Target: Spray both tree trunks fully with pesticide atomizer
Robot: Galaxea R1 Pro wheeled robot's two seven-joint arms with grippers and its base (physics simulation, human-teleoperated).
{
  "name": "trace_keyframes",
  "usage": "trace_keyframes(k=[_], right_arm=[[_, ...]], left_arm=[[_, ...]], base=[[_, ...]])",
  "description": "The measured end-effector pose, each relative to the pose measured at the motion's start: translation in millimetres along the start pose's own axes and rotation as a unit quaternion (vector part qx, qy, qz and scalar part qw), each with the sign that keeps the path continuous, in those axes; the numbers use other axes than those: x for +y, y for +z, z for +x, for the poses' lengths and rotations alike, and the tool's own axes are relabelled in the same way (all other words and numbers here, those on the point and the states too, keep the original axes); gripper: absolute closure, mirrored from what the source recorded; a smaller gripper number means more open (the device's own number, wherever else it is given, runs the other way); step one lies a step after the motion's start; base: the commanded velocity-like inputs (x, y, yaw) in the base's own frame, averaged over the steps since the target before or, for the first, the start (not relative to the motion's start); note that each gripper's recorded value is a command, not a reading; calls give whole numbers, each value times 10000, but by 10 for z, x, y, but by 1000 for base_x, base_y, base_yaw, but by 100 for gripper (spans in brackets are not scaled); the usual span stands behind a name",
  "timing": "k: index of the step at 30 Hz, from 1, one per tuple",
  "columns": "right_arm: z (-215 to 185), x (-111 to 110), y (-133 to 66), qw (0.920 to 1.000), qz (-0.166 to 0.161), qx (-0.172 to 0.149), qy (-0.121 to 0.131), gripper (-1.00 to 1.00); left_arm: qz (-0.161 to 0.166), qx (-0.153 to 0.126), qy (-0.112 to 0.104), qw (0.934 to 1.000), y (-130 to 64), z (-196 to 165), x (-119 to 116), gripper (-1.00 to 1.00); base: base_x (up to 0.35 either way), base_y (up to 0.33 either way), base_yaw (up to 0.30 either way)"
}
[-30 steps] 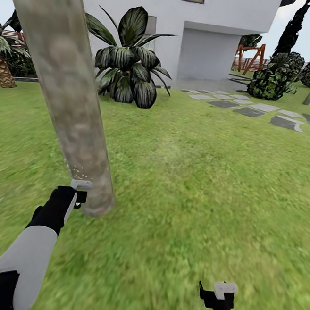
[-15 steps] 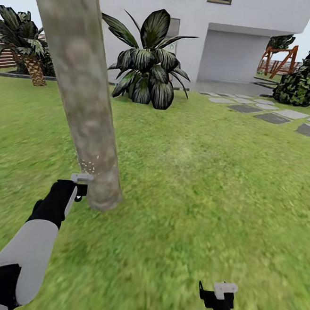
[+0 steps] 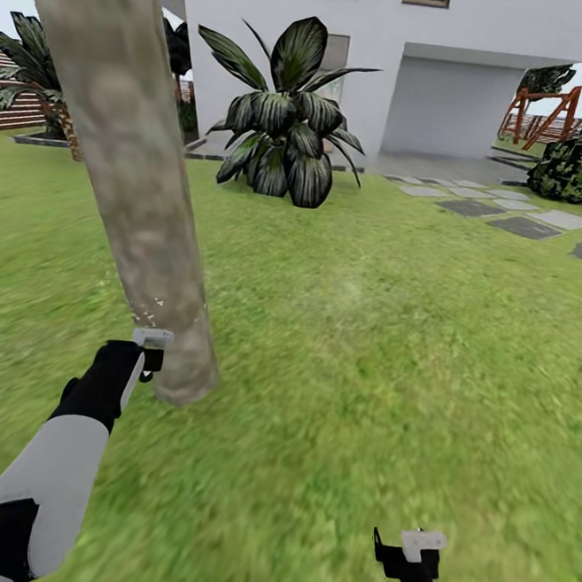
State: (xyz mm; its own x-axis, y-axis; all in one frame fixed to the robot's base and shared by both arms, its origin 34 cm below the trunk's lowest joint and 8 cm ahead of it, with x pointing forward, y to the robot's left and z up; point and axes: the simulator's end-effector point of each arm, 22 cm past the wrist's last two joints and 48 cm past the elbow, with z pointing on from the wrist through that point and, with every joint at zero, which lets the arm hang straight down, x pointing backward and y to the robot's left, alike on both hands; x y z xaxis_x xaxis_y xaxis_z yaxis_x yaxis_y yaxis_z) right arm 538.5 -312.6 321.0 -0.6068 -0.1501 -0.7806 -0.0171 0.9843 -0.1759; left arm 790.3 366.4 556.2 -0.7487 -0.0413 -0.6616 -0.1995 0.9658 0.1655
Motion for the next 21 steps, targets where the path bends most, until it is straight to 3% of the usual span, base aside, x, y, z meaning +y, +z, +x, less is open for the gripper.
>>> trace_keyframes(k=[6, 14, 19, 21], right_arm=[[1, -1, 0, 10000, 3, 1, 7, -100], [0, -1, 1, 10000, 5, 2, 9, -100], [0, 0, 1, 10000, 3, 2, 8, -100], [1, -1, 1, 10000, 4, 2, 8, -100]], left_arm=[[4, 0, 0, 10000, 0, 0, -5, 100], [-1, 5, 11, 10000, 2, 8, -3, 100], [-173, 34, 51, 9998, 32, 43, 230, 100], [-150, 91, 65, 9998, 55, 111, 218, 100]], base=[[133, -248, 29], [96, -263, 259], [94, -263, 278], [106, -264, 278]])
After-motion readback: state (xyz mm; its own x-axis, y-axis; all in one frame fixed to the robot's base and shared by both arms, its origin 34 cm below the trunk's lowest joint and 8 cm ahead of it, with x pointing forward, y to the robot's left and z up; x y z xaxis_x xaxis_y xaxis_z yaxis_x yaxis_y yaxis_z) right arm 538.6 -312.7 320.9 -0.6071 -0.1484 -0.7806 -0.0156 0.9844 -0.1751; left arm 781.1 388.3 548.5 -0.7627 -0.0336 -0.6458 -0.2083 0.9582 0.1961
